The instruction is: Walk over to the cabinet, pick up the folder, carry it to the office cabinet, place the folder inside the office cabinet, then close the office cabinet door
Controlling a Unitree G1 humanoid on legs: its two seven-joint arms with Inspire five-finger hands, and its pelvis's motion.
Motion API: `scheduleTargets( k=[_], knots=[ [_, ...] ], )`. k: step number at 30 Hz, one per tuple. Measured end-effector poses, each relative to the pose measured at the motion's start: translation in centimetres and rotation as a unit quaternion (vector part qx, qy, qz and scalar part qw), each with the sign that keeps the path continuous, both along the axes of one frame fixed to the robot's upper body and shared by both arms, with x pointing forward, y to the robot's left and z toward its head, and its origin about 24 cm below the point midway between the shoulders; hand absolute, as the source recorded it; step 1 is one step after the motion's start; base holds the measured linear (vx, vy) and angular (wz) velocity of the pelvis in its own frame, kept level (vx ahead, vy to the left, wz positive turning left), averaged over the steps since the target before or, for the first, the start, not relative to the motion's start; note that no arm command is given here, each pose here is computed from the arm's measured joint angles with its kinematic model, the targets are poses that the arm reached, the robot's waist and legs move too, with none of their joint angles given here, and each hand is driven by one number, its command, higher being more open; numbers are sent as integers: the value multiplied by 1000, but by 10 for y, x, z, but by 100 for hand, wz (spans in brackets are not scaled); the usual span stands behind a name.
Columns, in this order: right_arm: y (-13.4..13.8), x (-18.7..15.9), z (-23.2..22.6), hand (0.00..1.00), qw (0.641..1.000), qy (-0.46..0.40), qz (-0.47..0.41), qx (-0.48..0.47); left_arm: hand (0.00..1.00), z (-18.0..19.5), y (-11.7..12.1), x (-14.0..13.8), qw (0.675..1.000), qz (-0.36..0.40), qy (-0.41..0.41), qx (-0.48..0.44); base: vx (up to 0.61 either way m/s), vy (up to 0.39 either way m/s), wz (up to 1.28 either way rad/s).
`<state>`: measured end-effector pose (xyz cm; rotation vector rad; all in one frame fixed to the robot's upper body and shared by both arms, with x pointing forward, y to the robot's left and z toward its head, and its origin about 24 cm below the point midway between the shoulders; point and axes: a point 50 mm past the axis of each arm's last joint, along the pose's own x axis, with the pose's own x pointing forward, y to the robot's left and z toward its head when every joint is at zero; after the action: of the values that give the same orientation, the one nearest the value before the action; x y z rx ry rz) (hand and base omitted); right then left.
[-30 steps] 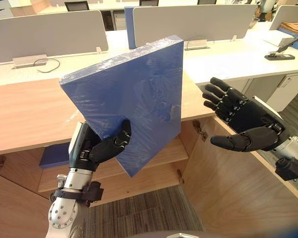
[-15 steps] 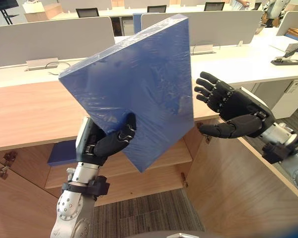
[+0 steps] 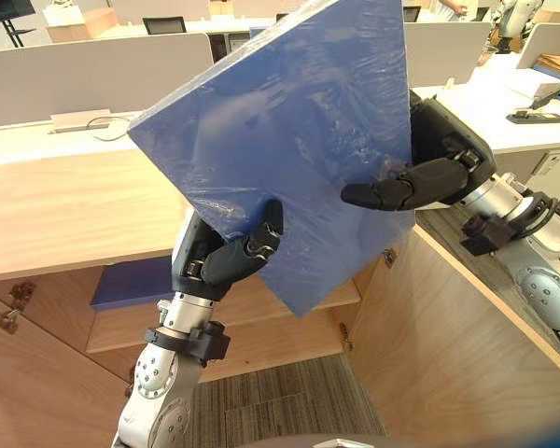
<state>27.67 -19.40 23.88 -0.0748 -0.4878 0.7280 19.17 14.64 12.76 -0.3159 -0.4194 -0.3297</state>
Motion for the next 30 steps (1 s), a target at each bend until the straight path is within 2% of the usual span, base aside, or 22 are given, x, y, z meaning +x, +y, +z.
scheduleTargets(
  k=[15, 16, 20, 24, 28, 30],
  knots=[
    [4, -3, 21, 0, 994, -25, 13, -108, 0, -9, -3, 0, 1000, -17, 13, -19, -32, 0, 1],
    [4, -4, 21, 0, 994, -26, 12, -109, 100, -9, -4, -1, 1000, -21, 13, -18, 0, 0, 0],
    [5, -5, 22, 0, 991, -37, 9, -127, 100, -17, -6, -1, 998, -38, 37, -28, 0, 0, 0],
    [12, -12, 20, 0, 982, -46, 31, -180, 100, -42, 0, -1, 993, -61, 99, 9, 0, 0, 0],
    [20, -20, 7, 0, 970, -36, 62, -233, 100, -72, 9, -8, 965, -163, 193, 71, 0, 0, 0],
    [24, -24, -6, 0, 960, -10, 92, -264, 100, -89, 13, -22, 928, -242, 255, 126, 0, 0, 0]
  ],
)
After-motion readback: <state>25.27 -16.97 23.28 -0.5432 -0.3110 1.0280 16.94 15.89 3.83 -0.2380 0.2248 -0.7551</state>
